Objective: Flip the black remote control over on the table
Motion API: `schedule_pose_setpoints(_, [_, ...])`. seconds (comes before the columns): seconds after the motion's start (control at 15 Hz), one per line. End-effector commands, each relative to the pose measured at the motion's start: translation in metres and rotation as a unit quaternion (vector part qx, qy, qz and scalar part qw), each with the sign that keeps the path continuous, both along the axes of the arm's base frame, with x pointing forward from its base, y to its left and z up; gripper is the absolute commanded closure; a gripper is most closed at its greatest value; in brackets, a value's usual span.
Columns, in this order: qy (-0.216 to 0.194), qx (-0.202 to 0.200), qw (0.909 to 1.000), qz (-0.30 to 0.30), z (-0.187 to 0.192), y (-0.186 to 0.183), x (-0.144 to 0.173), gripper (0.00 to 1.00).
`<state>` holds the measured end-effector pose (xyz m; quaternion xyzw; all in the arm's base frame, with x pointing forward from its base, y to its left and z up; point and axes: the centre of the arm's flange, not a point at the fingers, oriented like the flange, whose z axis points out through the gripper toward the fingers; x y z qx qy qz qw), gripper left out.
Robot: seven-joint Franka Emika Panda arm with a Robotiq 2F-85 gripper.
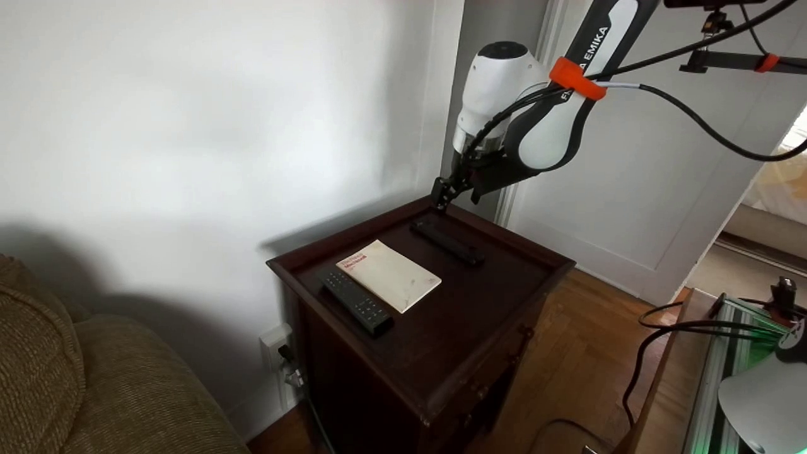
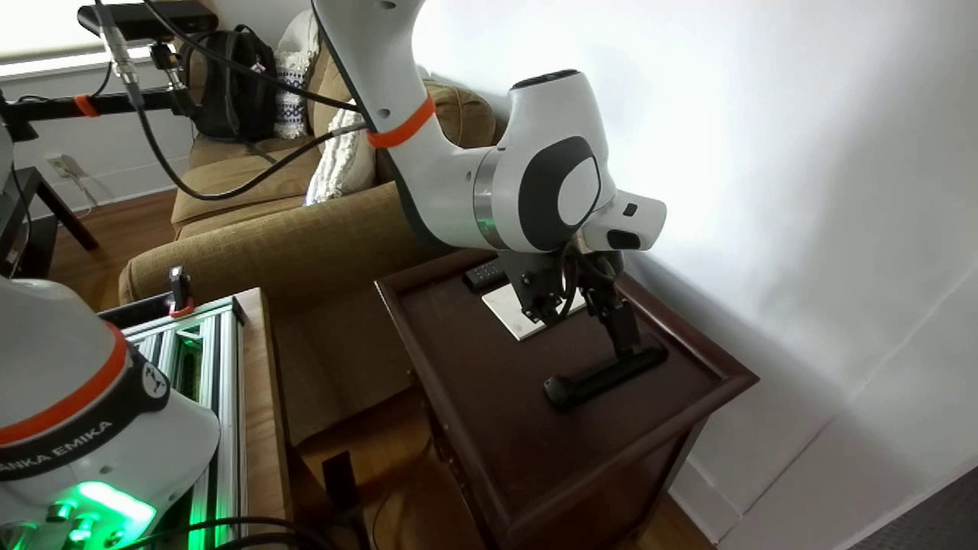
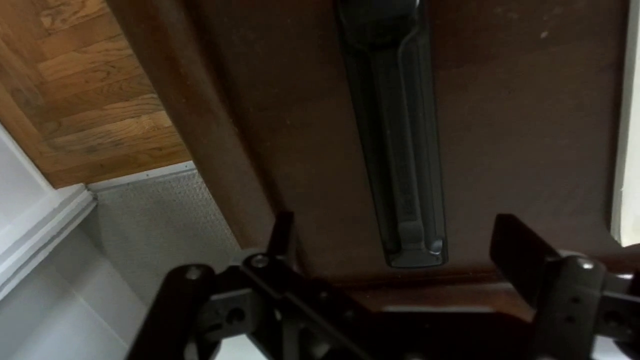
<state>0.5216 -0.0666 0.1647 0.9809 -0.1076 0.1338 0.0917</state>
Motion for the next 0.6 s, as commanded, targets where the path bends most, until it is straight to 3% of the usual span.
schedule_pose_setpoints(0.0, [0.007, 0.035, 0.9993, -0.003, 0.016, -0.01, -0.017, 0.0])
schedule_pose_setpoints(0.07, [0.003, 0.012, 0.9999, -0.005, 0.003, -0.003, -0.007, 0.0])
schedule_pose_setpoints(0.53, [0.004, 0.022, 0.9997, -0.004, 0.007, -0.004, -0.013, 0.0])
